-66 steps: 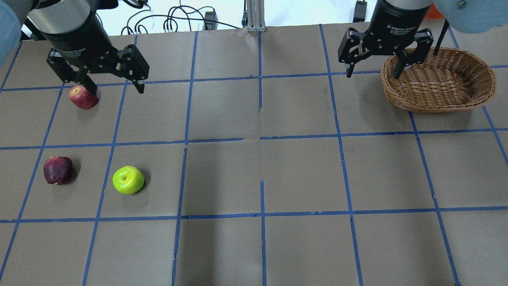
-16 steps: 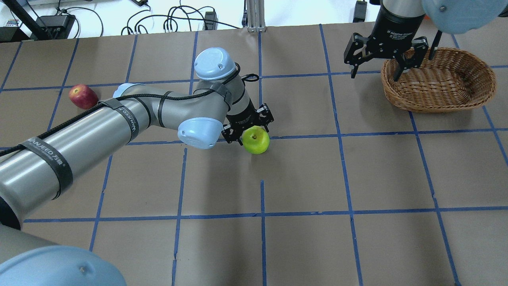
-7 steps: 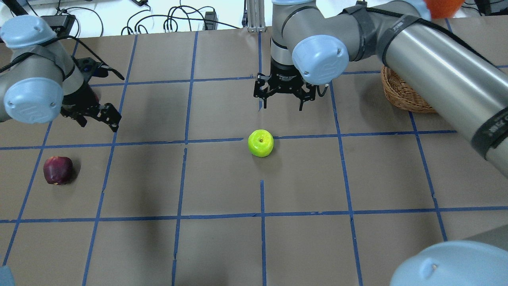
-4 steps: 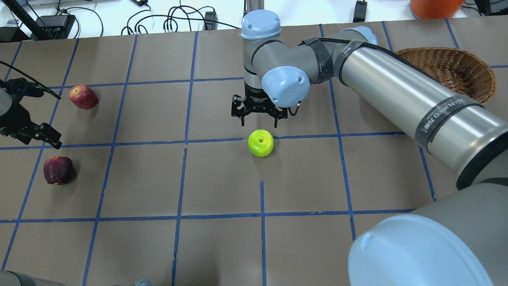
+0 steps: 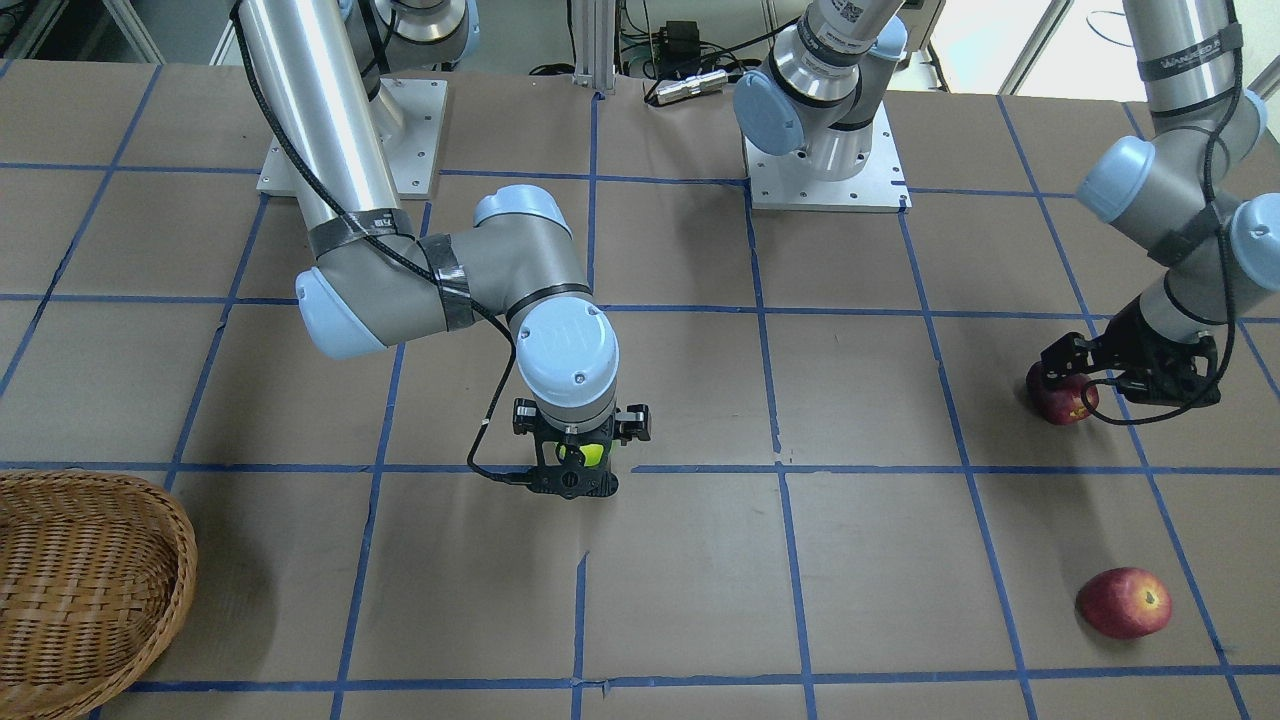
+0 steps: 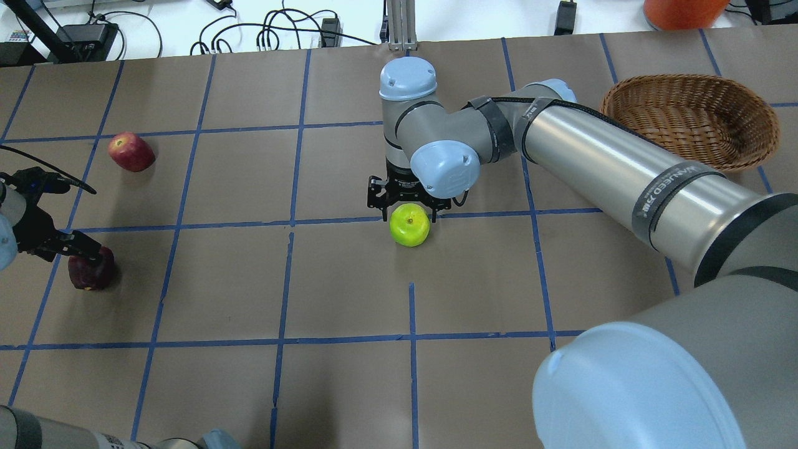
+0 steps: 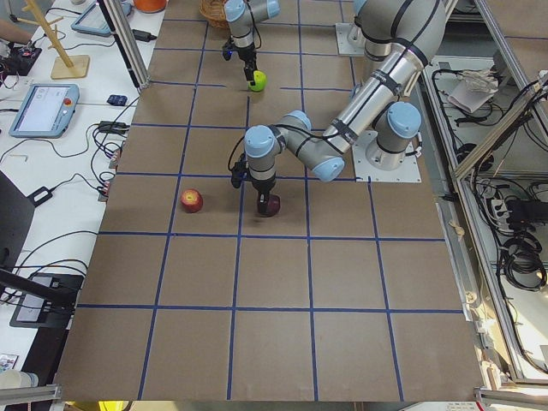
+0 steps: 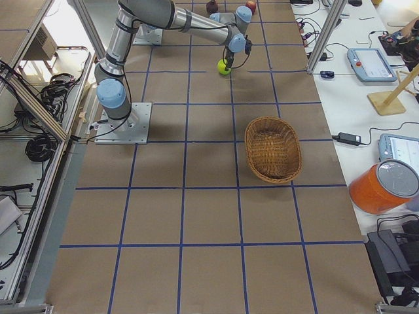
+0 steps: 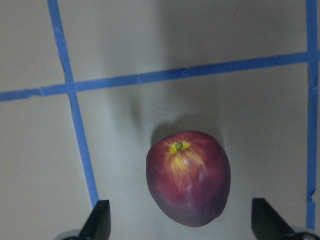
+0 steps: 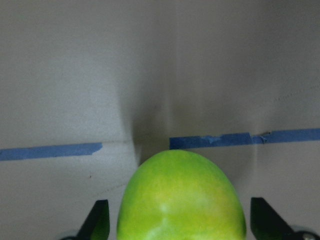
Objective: Put all apples into basket
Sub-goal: 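Close the right gripper on the green apple while the left grasps the dark red apple, then carry the green apple into the basket with the right gripper and release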
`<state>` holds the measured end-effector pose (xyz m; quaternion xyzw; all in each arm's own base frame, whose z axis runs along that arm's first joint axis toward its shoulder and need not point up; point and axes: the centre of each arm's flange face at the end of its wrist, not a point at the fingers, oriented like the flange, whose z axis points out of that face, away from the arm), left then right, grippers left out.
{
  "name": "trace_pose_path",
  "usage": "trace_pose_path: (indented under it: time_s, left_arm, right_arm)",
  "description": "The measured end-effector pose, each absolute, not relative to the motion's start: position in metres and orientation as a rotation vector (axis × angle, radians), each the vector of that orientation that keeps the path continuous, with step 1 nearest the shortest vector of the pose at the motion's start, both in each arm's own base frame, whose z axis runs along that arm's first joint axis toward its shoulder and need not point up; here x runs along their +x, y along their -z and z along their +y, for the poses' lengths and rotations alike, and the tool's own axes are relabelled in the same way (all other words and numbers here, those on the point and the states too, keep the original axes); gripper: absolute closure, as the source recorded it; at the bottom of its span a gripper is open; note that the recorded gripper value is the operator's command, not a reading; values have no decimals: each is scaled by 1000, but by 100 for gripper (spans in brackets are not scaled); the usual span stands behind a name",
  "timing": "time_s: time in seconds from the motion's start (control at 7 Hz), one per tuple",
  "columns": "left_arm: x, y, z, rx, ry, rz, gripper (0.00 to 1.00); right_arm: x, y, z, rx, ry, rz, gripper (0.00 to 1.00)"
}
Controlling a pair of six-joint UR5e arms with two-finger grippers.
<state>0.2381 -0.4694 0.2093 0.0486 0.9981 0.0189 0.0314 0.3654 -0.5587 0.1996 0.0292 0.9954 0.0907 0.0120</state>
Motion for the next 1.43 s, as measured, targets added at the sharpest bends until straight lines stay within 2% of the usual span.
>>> trace_pose_path:
  time_s: [0.14, 0.29, 0.43, 0.57, 0.71, 1.14, 1.43]
  left_arm:
    - [234, -193, -464, 149, -41, 3068, 0]
    - [232, -184, -461, 150, -38, 3069, 0]
    - [231, -181, -461, 151, -37, 3070, 20]
    - [231, -181, -462, 152, -24, 3074, 74]
    - [230, -182, -465, 153, -4, 3082, 90]
    - [197, -205, -488, 191, 33, 3071, 92]
    - [131, -225, -512, 138, 1, 3096, 91]
  right_arm:
    - [365, -193, -558, 89, -271, 3103, 99]
    - [364, -192, -560, 95, -249, 3103, 100]
    - [362, -202, -562, 112, -215, 3099, 100]
    - [350, -229, -565, 138, -179, 3091, 100]
    - [319, -263, -570, 199, -180, 3099, 100]
    - [119, -344, -600, 372, -196, 3204, 100]
    - [-35, -358, -624, 340, -110, 3246, 100]
